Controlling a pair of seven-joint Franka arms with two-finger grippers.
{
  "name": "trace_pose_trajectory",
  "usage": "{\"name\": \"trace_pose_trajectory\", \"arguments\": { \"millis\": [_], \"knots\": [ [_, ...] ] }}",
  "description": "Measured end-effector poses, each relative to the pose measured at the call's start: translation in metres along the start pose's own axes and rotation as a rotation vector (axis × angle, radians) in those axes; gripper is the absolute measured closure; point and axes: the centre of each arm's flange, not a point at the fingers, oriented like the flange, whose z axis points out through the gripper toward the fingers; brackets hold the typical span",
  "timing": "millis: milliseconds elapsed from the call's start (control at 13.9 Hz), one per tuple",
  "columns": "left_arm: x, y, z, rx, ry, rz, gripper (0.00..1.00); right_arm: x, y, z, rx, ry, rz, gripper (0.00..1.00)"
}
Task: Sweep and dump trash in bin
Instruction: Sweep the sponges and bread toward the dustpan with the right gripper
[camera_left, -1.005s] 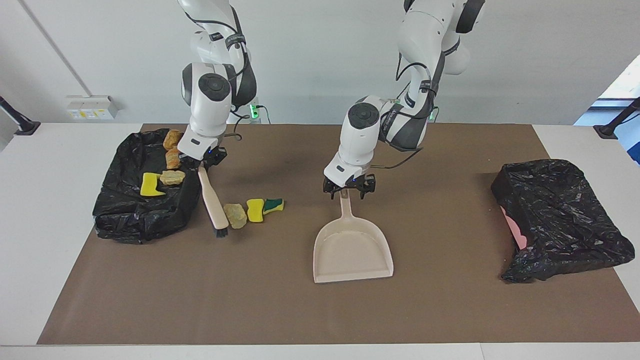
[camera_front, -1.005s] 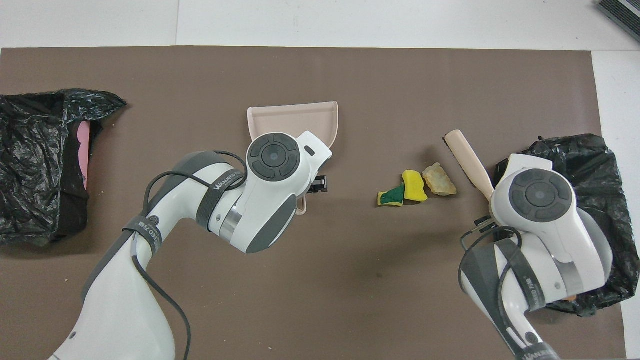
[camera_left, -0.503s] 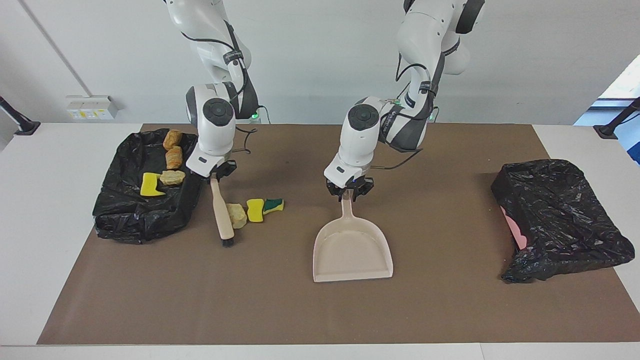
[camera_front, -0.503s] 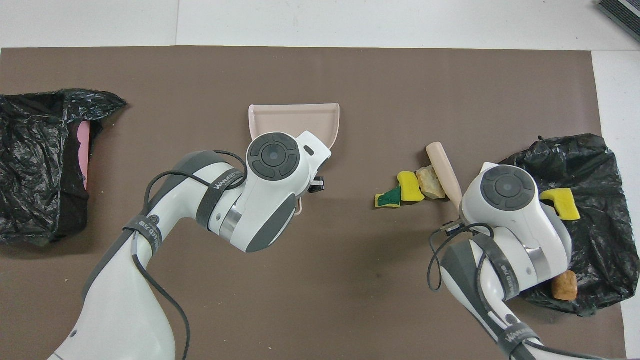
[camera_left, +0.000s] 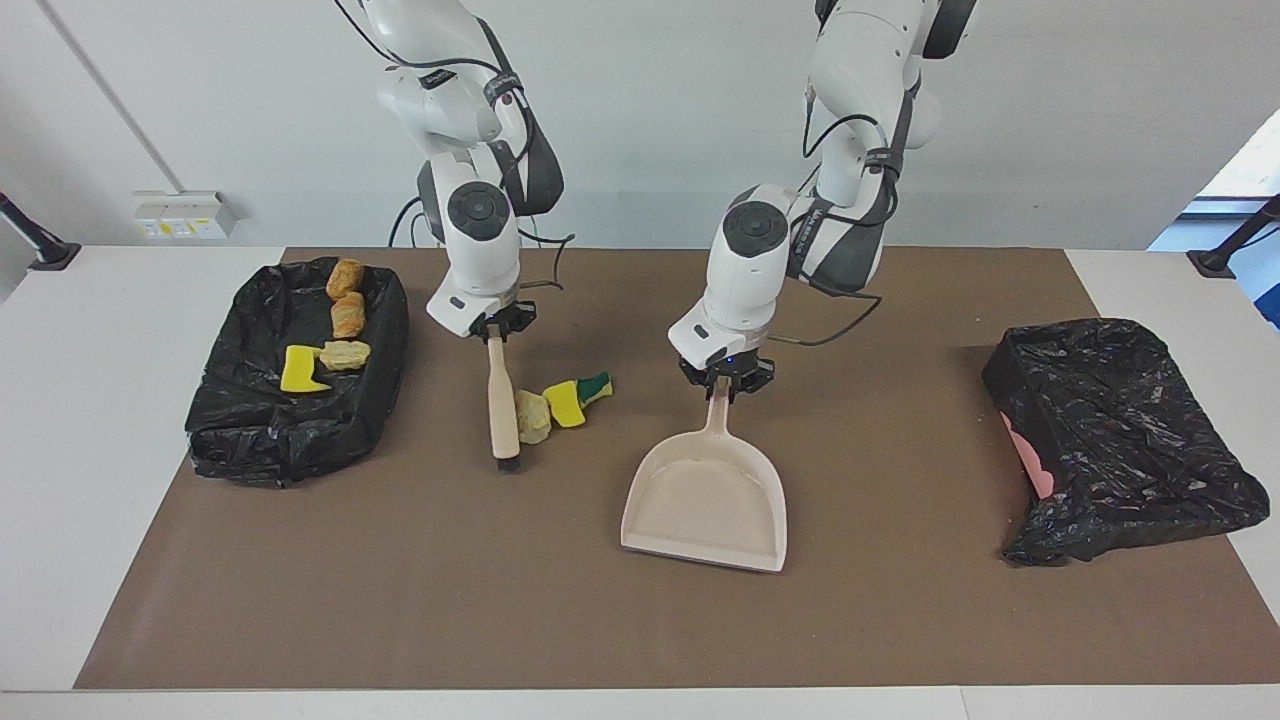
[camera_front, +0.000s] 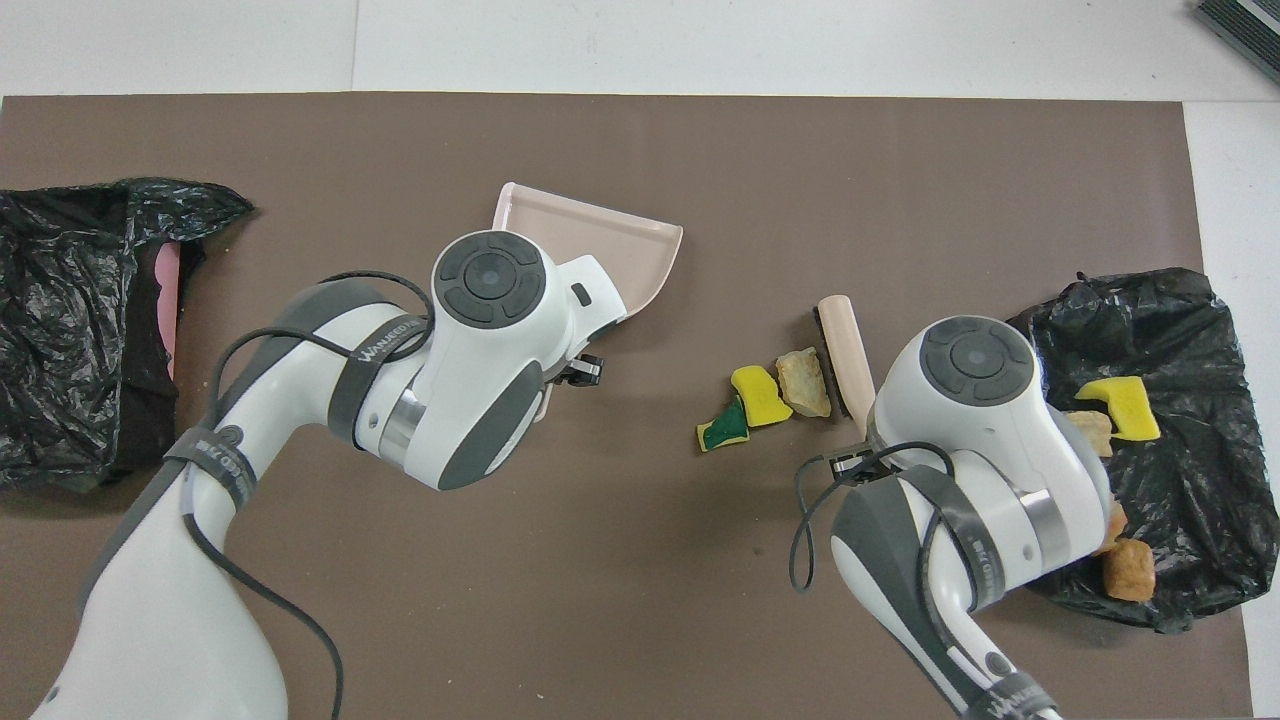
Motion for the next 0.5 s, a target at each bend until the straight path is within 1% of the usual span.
{"name": "trace_pose_trajectory", "arguments": {
  "millis": [144,215,359,503],
  "knots": [
    [-0.009,-0.030,-0.017,0.007,-0.044,0.159,0.69,-0.008,0.009,-0.029,-0.049,-0.001,0.012,0.73],
    [-0.013,-0.040,-0.022,0.006,-0.066,0.226,0.69,-0.012,0.012,-0.030,-0.080,0.002,-0.004,0.73],
    [-0.018,-0.049,-0.022,0.006,-0.083,0.321,0.69,-0.012,0.030,-0.016,-0.108,0.007,-0.094,0.73],
    [-0.021,-0.055,-0.013,0.024,-0.106,0.465,0.69,-0.007,0.049,0.014,-0.104,0.019,-0.165,0.73]
  ]
}}
